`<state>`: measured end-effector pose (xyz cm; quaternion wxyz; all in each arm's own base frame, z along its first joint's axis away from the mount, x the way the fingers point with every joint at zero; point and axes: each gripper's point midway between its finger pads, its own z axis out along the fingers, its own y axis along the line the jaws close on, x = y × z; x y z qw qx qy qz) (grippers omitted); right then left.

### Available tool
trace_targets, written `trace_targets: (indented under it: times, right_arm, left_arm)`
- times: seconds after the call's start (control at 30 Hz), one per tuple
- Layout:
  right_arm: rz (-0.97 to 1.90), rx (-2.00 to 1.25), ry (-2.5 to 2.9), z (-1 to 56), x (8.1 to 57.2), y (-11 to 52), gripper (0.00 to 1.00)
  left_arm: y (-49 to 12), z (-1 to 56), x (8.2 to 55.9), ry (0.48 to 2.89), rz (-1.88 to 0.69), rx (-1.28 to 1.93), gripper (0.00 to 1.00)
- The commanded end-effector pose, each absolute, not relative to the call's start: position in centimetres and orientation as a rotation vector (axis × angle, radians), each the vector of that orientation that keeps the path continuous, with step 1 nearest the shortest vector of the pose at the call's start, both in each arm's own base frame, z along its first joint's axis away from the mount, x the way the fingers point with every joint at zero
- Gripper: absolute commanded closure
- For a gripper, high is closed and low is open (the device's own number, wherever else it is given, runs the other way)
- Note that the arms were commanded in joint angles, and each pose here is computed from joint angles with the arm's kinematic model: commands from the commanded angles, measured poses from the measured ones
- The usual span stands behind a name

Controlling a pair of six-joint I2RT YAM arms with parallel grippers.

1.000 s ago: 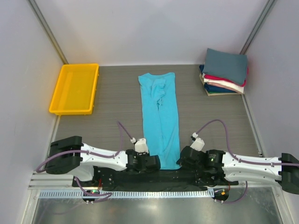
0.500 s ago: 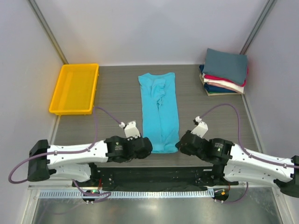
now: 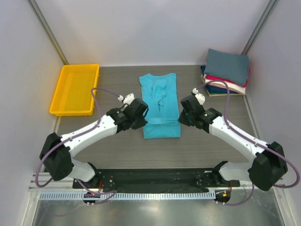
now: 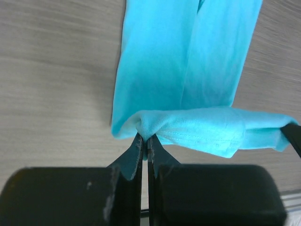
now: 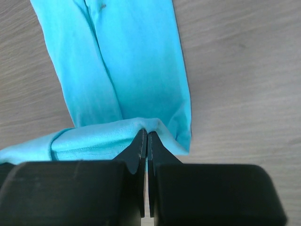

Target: Fold and stack the t-shirts

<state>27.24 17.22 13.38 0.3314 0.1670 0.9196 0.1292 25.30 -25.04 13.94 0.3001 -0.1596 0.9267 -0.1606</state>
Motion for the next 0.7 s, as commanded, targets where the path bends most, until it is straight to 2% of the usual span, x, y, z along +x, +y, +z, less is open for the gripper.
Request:
trace_targets:
  times: [0.0,0.27,0.67]
  right_arm:
    - [0.327,0.353,2.348,15.1,30.8,16.6,0.99]
    - [0.309,0.369,2.394,13.0,36.3,16.2,0.99]
    - [0.321,0.374,2.436,10.6,40.5,16.1,0.99]
  left_arm:
    - [-24.7,13.2,28.1,2.508,-0.392,-0.325,1.0]
    - [-24.7,11.9,34.3,2.542,-0.381,-0.36,1.0]
    - [-24.0,9.5,38.4,2.588,-0.325,-0.374,1.0]
